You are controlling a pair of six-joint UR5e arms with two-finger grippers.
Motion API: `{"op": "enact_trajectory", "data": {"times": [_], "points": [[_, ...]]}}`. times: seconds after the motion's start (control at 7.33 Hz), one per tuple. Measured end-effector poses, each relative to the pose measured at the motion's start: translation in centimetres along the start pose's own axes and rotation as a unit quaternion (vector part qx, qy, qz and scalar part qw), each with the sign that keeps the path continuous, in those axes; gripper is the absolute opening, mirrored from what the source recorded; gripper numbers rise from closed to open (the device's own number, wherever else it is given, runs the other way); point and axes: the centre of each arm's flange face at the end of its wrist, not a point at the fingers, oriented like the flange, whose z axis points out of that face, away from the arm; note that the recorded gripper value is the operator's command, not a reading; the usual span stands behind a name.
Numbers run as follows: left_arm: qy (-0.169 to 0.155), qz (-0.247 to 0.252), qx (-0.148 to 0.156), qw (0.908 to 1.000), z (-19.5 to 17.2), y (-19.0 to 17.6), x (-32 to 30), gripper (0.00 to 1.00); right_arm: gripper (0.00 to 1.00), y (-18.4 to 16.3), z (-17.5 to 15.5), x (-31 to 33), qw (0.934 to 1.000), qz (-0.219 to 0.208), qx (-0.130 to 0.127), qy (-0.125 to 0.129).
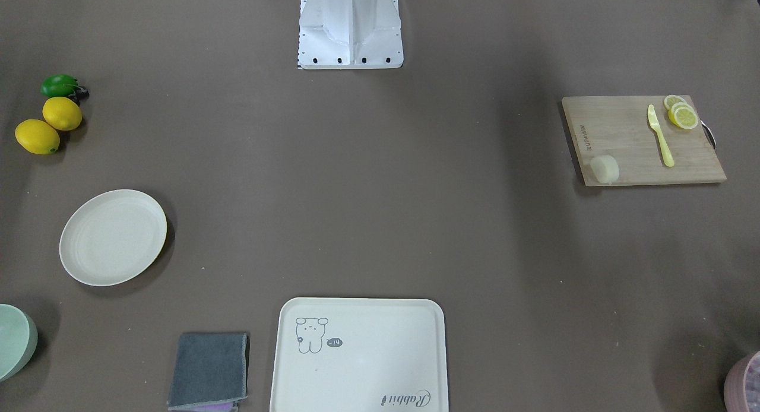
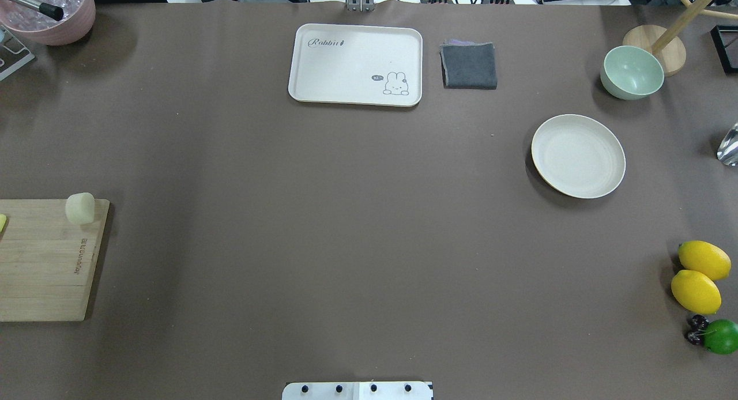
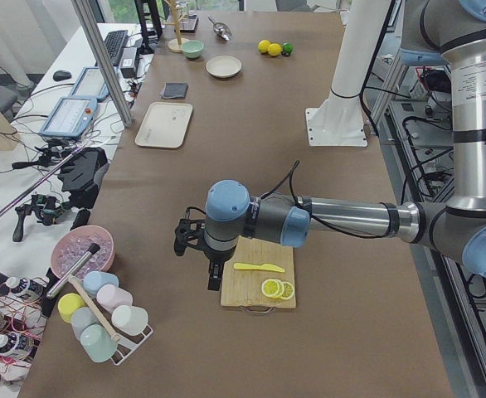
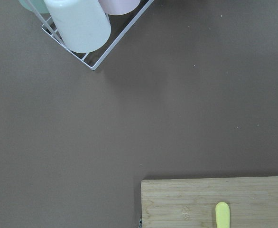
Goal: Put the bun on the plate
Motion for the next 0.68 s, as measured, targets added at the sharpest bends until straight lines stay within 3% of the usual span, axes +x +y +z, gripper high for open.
{"op": "enact_trajectory", "data": {"times": [0.68], "points": [[0.029, 0.005, 0.003, 0.9996, -0.13, -0.11, 0.69, 0.98, 1.0, 0.18, -0.66, -1.18, 0.9999, -0.008, 0.008, -0.003]]}}
